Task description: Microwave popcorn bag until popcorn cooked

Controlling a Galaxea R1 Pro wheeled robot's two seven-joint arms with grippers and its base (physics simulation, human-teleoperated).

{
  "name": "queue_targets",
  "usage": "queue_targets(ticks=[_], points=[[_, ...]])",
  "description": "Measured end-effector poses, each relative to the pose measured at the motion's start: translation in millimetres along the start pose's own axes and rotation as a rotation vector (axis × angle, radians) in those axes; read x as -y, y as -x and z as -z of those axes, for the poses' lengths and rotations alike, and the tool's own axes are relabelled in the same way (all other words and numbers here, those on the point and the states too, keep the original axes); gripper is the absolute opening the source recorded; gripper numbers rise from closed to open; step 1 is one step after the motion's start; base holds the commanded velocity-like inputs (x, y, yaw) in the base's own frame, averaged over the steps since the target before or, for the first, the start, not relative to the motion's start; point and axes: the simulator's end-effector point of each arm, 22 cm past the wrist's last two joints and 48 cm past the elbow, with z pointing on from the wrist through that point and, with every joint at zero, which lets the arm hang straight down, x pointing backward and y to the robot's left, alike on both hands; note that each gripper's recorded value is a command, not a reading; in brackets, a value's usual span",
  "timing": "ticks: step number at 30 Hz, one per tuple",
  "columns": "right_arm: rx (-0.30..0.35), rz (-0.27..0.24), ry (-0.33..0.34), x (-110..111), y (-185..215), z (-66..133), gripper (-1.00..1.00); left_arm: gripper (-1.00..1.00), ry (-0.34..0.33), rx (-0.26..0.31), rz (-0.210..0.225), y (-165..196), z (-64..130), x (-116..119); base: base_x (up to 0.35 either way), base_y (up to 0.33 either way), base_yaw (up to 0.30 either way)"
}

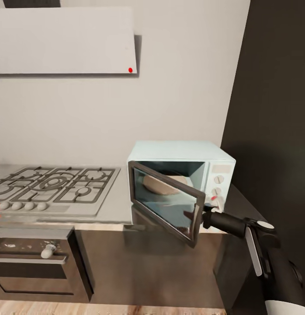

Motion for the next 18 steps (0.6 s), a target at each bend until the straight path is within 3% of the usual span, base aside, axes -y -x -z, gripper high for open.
queue_targets(ticks=[8, 18], points=[[0.002, -0.001, 0.001, -0.4, 0.3, -0.2, 1.00, 1.00, 0.000, 0.000, 0.000, 0.0, 0.0, -0.2, -0.195, 0.136, 0.000], [0.002, -0.001, -0.001, 0.1, 0.4, 0.3, 1.00, 1.00, 0.001, 0.001, 0.002, 0.1, 0.1, -1.0, -0.104, 0.295, 0.000]])
